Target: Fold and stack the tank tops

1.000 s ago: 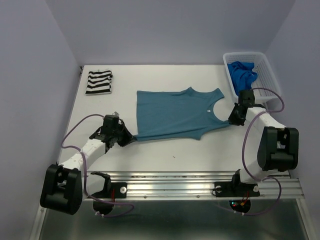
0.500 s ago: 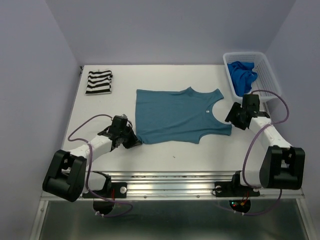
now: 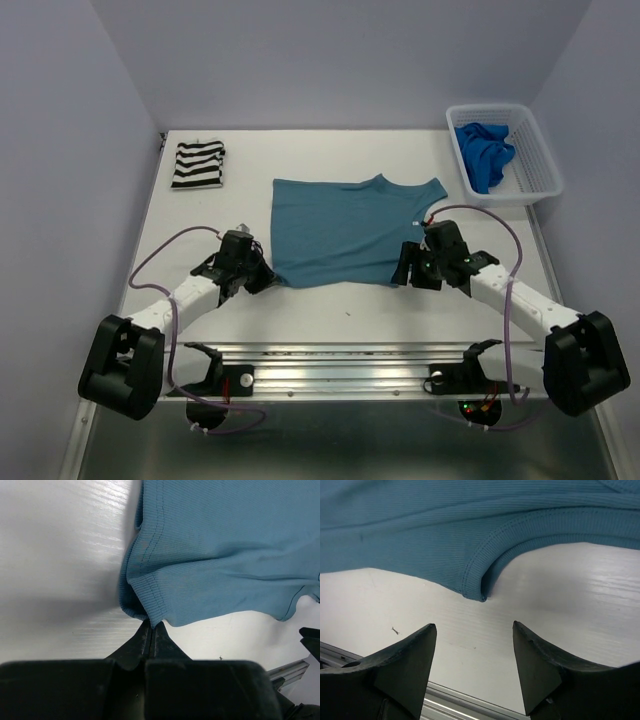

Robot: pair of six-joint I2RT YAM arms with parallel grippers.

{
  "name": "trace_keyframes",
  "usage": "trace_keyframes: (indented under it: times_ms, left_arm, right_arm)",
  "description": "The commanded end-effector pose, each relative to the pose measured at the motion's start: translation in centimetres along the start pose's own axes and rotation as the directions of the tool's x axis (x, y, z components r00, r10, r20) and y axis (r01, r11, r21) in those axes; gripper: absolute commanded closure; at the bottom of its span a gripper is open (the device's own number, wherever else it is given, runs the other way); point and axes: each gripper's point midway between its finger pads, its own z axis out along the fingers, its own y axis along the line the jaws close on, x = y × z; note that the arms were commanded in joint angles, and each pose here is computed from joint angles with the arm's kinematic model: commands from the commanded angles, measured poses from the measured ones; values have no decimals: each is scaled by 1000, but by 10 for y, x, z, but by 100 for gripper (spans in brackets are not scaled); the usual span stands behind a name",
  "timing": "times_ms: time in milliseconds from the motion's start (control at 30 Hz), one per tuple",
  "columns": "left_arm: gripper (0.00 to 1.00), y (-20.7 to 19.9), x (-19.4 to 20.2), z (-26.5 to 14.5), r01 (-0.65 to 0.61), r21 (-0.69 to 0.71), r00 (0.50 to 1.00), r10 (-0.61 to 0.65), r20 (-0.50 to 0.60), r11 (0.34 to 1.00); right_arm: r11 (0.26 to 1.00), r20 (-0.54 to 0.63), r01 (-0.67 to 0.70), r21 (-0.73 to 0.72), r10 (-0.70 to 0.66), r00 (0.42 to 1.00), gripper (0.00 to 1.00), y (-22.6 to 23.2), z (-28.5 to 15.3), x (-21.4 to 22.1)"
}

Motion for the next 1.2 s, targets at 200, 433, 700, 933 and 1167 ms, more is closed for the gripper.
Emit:
trace_keyframes:
  times_ms: [200,433,700,933,1167]
  left_arm:
    - [100,-1,0,-7,10,19,1000,-10,29,1000]
    - [100,-3,0,-6,11,26,1000,-11,29,1000]
    - [100,-3,5,-13,21,38,1000,-22,18,999]
    - [100,7,25,-28,40,53,999,-39,-21,998]
    - [100,-1,24,-35,20,69,1000,-18,-26,997]
  right_arm:
    - [1000,16,6,-16,-6,1000,36,17,36,-6]
    - [1000,-52,-20,3,20,998,55,16,52,9]
    - [998,-106,-27,58,33,994,99,2,37,31]
    - [998,-119,-40,54,46,992,99,-4,1,49]
    - [998,-135,-33,59,41,990,99,-2,-4,48]
